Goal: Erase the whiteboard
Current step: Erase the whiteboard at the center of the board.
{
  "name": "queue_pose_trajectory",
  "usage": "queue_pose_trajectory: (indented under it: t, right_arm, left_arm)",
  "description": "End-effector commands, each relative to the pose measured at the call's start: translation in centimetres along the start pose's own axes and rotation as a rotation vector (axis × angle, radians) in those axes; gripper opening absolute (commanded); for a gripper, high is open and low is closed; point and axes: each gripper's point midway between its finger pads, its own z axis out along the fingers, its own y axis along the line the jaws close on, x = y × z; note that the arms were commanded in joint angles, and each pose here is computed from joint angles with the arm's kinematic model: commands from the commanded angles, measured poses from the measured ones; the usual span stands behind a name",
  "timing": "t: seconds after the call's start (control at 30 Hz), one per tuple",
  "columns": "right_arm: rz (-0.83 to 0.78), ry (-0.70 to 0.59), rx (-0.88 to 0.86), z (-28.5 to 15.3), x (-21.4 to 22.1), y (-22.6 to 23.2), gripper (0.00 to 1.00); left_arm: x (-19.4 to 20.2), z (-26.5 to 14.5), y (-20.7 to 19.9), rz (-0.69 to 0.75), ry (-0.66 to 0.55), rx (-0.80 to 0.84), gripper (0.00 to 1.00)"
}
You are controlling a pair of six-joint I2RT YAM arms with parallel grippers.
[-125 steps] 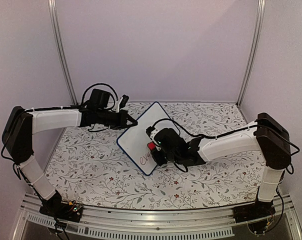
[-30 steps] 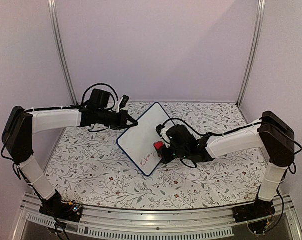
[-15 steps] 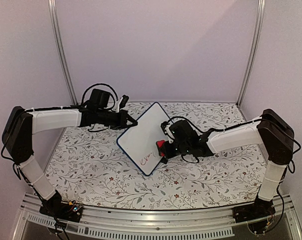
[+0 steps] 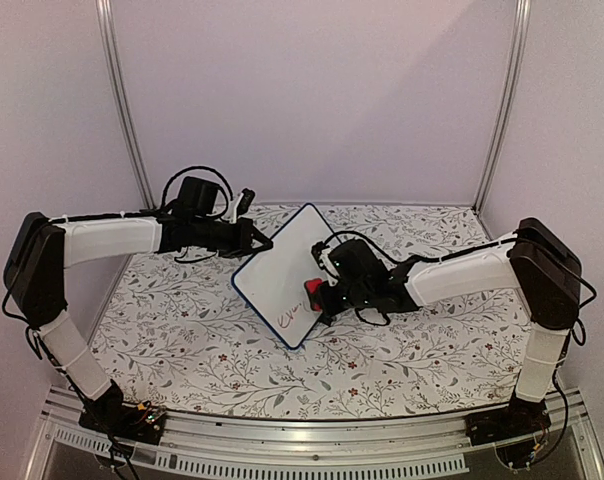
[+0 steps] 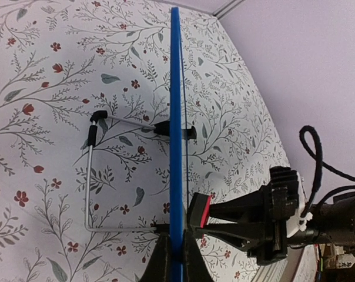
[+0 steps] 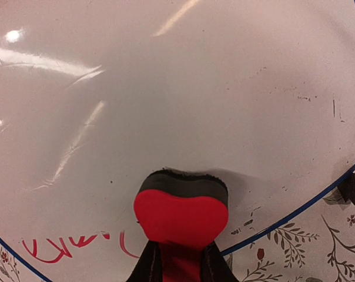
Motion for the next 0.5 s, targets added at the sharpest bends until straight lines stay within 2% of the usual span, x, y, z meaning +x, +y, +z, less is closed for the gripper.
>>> queue_pose_trajectory:
  t: [0.0,0.47]
  right_arm:
    - [-0.069,0.042,-0.094,1.1,1.5,3.3,0.00]
    - [-0.115,0.049,-0.151,1.1,2.5,6.3,0.00]
  left_arm:
    - [1.4,0.9,-1.2,0.022,0.057,0.048,0.00]
    - [1.3,0.7,-1.3,0.022,0.054,0.052,0.00]
